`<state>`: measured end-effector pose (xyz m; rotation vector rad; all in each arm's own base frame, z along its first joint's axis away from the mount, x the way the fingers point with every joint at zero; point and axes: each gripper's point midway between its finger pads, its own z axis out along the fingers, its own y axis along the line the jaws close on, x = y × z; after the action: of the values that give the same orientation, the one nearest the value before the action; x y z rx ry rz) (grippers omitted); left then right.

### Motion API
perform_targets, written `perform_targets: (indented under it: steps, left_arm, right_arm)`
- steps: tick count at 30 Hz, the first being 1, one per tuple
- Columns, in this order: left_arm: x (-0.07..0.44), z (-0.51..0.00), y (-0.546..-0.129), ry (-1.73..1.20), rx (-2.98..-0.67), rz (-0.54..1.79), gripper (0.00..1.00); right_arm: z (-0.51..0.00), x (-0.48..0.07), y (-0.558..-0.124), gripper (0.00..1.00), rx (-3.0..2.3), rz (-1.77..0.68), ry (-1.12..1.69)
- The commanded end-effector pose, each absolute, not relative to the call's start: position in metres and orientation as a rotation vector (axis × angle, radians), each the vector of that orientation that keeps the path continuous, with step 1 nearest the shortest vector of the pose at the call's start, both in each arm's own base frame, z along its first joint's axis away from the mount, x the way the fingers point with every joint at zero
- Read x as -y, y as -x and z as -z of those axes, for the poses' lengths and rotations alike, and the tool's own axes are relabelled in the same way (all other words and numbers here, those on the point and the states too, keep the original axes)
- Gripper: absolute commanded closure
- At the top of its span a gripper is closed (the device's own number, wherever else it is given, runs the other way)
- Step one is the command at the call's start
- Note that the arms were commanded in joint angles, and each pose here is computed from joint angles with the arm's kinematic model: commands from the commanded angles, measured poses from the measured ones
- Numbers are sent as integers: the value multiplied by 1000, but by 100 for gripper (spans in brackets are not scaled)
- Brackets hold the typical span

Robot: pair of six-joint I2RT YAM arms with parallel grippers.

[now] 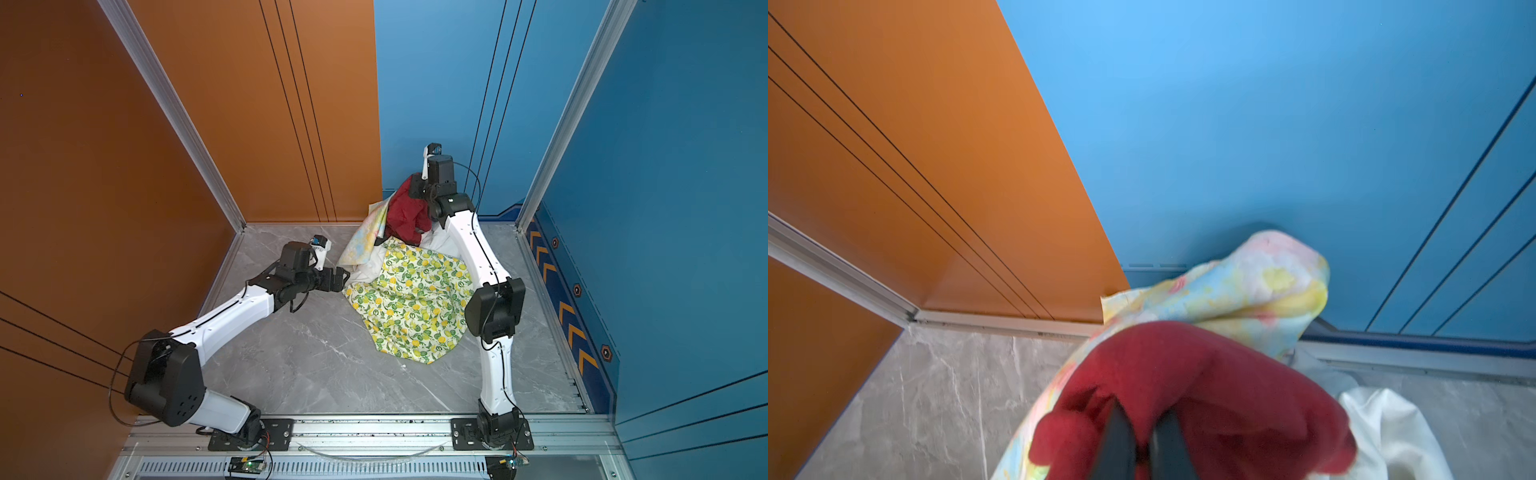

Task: Pick out a specific cloth from the pile
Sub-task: 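Grasp the dark red cloth with the right gripper and lift it up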

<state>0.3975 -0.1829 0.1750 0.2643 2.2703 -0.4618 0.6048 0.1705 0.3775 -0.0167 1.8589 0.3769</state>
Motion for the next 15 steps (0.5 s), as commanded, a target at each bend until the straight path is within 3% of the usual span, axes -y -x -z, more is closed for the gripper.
perform_targets:
  steps: [1,8,15]
  left_arm:
    - [183,-190,-400,-245,-2230,495,3]
    - [179,-187,-404,-226,-2233,500,4]
    - [171,-203,-409,-233,-2181,491,4]
  right_arm:
    - [-428,-165,-602,100,-1739,-399,-12]
    - [-499,-161,-575,100,-1569,-444,-14]
    - [-572,-160,-521,100,-1422,-477,14]
